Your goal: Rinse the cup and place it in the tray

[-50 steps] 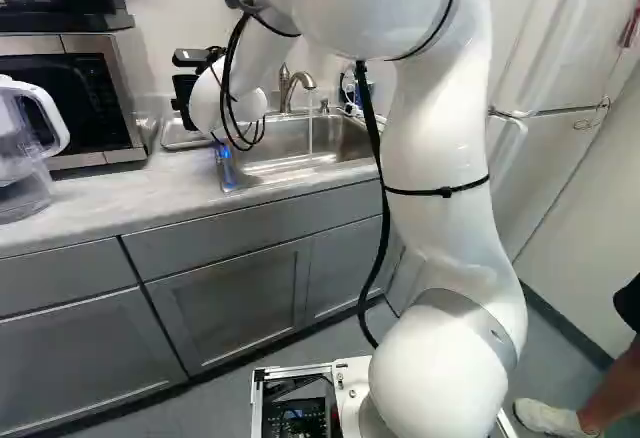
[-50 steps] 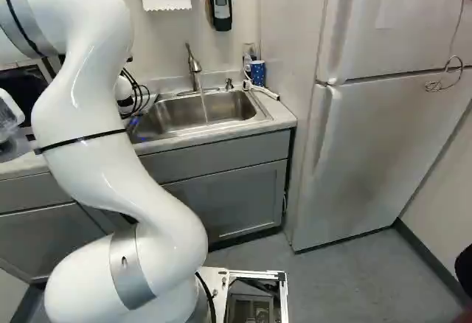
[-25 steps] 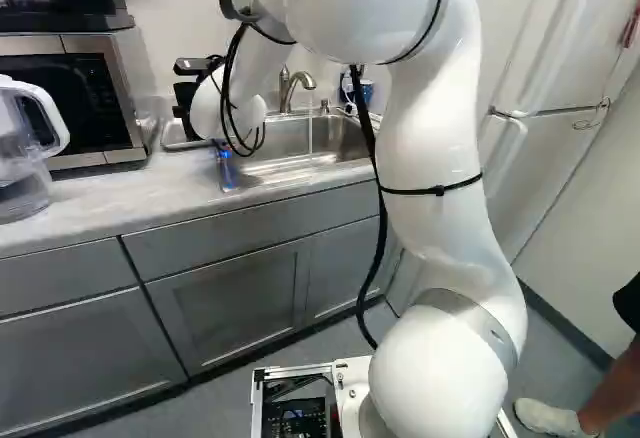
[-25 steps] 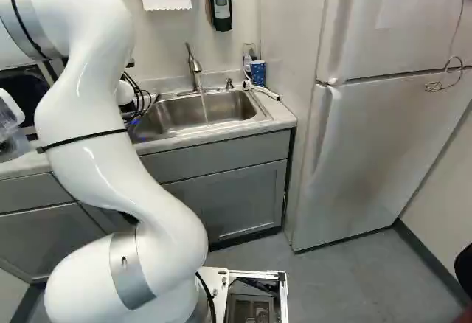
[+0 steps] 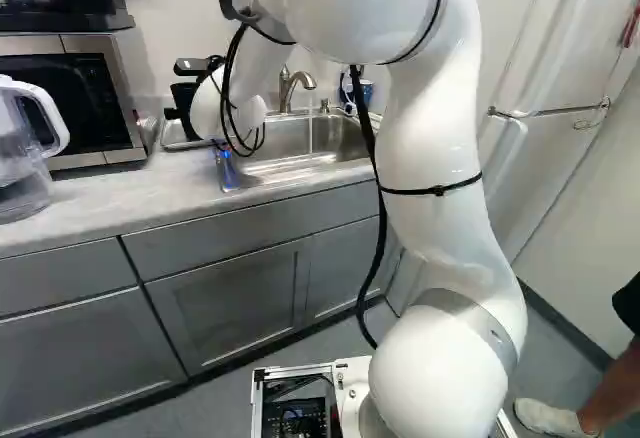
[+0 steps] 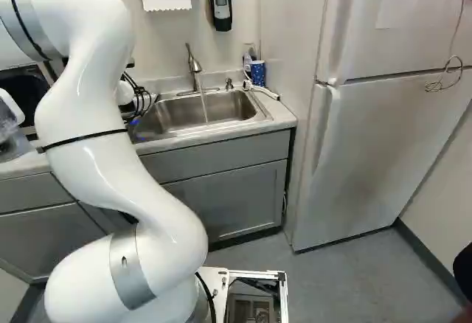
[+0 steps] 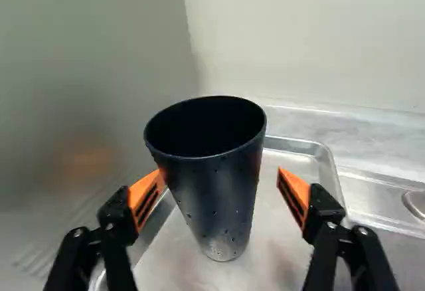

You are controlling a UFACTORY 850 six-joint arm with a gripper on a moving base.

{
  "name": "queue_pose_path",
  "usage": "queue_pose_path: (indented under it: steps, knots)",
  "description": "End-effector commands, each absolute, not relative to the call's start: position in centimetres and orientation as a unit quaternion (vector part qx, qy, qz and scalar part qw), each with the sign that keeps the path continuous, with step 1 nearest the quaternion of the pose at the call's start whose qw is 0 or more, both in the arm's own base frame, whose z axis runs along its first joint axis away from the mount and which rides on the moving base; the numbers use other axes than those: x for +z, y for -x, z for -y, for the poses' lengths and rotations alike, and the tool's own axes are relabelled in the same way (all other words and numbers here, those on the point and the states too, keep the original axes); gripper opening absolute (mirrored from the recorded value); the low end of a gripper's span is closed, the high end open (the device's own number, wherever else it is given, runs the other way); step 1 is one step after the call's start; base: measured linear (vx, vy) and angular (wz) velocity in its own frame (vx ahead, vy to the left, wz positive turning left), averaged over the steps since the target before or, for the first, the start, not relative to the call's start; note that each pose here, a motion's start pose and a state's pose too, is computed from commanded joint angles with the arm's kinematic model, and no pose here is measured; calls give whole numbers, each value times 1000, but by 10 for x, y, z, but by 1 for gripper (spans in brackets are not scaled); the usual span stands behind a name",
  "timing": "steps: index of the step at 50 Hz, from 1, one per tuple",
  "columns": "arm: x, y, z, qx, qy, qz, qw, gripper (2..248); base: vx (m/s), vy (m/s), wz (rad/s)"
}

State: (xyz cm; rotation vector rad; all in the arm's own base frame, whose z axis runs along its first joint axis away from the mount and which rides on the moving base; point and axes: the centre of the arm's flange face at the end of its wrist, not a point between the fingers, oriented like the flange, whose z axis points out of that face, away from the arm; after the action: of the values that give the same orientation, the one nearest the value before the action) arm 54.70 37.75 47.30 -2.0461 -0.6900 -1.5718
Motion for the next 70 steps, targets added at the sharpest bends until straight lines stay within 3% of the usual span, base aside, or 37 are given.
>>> queue_pose_path:
  steps: [3, 4, 70]
  knots:
    - [475, -547, -377, -573, 744, 251, 233, 229, 0, 0, 0]
    - [475, -547, -377, -574, 744, 251, 234, 247, 0, 0, 0]
    - [549, -543, -375, -615, 709, 244, 243, 247, 0, 0, 0]
